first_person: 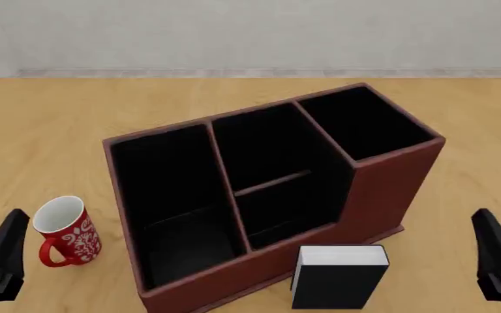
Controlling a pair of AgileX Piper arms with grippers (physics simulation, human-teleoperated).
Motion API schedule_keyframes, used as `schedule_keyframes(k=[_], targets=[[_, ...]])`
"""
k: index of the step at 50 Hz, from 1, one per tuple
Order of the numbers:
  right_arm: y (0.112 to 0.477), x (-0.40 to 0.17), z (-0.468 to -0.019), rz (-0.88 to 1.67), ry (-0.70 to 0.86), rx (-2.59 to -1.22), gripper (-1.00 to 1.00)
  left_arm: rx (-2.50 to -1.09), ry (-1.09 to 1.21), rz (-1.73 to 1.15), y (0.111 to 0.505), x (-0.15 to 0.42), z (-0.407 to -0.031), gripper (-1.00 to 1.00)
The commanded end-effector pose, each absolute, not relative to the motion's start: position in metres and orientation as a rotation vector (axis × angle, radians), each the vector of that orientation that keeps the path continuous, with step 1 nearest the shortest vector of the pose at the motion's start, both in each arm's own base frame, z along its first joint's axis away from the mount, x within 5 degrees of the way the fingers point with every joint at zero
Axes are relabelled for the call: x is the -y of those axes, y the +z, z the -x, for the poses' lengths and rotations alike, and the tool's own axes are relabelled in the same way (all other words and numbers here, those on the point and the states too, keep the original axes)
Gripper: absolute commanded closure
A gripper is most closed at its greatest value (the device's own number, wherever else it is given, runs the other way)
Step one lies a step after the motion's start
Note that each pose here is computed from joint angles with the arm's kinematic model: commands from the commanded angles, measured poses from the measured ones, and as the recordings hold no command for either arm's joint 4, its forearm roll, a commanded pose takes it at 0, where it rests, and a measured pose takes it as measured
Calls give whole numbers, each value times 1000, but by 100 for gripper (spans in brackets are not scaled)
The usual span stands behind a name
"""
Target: Pick up the book and place it in the right compartment of the caddy.
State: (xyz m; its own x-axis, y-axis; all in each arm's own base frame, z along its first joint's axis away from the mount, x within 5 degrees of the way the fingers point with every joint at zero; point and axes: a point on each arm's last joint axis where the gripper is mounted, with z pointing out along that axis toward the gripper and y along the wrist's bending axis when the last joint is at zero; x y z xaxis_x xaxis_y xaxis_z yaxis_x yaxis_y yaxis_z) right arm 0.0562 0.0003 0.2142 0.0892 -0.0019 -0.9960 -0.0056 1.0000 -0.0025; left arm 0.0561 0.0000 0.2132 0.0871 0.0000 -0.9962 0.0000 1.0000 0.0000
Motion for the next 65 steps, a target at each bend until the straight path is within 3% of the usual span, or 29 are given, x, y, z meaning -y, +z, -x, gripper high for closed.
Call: schedule_keyframes(k=[1,18,65], targets=[[215,0,-56,2,-1,-1485,-100,-1484,0,0,213,0,-56,-100],[223,-2,-55,58,-6,-1480,-100,-1484,0,0,213,0,-56,-100],[326,-7,-20,430,74,-1466,-100,-1484,0,0,213,0,-56,-100]])
